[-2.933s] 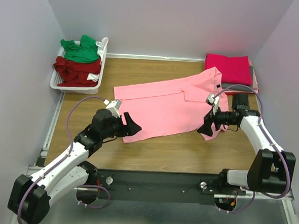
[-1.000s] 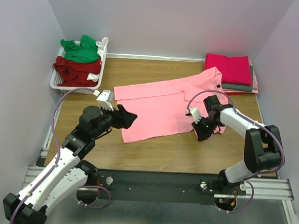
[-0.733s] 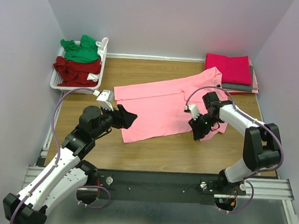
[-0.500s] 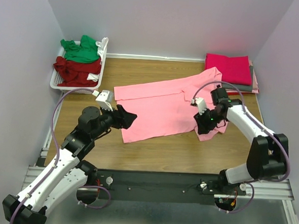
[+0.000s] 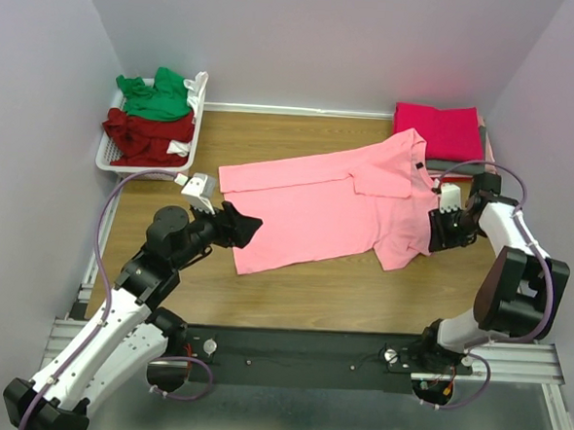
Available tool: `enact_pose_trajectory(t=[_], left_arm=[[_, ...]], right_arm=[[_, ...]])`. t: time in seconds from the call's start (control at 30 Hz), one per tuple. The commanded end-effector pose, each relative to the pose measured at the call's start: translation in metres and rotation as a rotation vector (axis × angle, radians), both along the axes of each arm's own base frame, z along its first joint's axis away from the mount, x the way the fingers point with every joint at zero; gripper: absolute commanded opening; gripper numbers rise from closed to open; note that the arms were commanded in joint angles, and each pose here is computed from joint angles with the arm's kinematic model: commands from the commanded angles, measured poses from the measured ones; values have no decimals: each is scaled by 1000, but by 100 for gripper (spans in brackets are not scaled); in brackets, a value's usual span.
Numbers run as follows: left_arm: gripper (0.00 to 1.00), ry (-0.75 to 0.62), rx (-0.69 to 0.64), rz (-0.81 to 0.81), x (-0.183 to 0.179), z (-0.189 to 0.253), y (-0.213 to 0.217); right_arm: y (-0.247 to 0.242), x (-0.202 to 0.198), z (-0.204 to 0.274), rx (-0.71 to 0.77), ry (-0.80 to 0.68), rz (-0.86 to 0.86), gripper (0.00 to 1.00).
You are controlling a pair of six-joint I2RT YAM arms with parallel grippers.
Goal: Fold and stack the t-shirts
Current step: Fold the tshirt
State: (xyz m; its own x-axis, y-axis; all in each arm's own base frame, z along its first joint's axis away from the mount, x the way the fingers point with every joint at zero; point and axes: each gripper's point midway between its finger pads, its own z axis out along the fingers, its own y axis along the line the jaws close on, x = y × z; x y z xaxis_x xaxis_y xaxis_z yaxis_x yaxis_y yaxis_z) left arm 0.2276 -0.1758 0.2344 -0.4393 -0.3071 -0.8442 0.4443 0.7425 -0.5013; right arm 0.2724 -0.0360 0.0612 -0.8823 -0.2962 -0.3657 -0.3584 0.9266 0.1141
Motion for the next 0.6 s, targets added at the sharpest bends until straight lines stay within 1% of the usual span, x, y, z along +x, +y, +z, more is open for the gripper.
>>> enact_pose_trajectory(t=[0.0, 0.2, 0.37, 0.5, 0.53, 0.57], left_arm=[[80, -37, -10, -35, -5, 6, -4], [80, -43, -15, -44, -6, 7, -5], [80, -45, -13, -44, -6, 7, -4], [80, -44, -14, -44, -6, 7, -5], [80, -44, -14, -44, -6, 7, -5], [80, -46, -14, -44, -6, 7, -5]], right_arm=[[-9, -2, -20, 5, 58, -62, 43], [1, -8, -42, 69, 127, -61, 44], [8, -2, -47, 118, 137, -65, 43], [12, 3, -43, 147, 119, -58, 26], [13, 4, -41, 150, 110, -55, 17], [13, 5, -39, 152, 102, -52, 13]])
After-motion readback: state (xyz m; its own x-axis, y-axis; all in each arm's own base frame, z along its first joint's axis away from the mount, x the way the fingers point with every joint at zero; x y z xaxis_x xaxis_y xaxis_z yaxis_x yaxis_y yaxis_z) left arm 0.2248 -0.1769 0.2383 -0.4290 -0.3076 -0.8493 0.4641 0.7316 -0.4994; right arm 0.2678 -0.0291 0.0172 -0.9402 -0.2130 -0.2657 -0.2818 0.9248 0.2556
